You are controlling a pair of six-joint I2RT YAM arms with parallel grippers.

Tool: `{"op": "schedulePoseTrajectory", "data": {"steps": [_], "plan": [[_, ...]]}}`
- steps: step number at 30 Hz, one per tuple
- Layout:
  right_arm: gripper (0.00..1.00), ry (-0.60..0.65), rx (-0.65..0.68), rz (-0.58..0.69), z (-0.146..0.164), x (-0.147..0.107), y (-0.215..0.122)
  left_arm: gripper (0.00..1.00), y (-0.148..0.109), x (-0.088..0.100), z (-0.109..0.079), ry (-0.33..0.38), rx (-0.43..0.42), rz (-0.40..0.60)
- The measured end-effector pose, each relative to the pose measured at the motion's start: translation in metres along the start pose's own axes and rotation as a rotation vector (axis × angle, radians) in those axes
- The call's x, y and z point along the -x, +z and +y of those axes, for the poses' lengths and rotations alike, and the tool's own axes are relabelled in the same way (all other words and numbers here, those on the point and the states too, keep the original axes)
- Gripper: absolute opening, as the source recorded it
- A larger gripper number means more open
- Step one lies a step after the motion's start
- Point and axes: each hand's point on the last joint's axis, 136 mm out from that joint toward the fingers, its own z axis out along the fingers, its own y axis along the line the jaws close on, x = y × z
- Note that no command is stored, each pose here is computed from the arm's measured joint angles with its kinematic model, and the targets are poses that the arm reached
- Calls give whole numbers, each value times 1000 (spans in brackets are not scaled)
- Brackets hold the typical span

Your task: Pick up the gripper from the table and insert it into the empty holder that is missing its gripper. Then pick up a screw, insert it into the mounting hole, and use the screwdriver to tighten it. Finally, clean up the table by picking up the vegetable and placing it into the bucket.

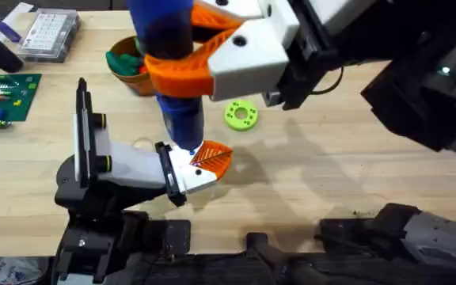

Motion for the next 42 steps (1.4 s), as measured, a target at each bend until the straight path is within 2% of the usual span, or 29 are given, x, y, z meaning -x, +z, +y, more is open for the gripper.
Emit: {"op": "schedulePoseTrajectory", "data": {"steps": [8, 18, 42], "plan": [[44, 13, 13, 46, 0, -15, 0, 9, 0, 0, 0, 0, 0, 0], [44, 41, -13, 81, -20, -41, 7, 9, 0, 0, 0, 0, 0, 0], [44, 32, -29, 66, -20, -37, 12, 9, 0, 0, 0, 0, 0, 0]]}}
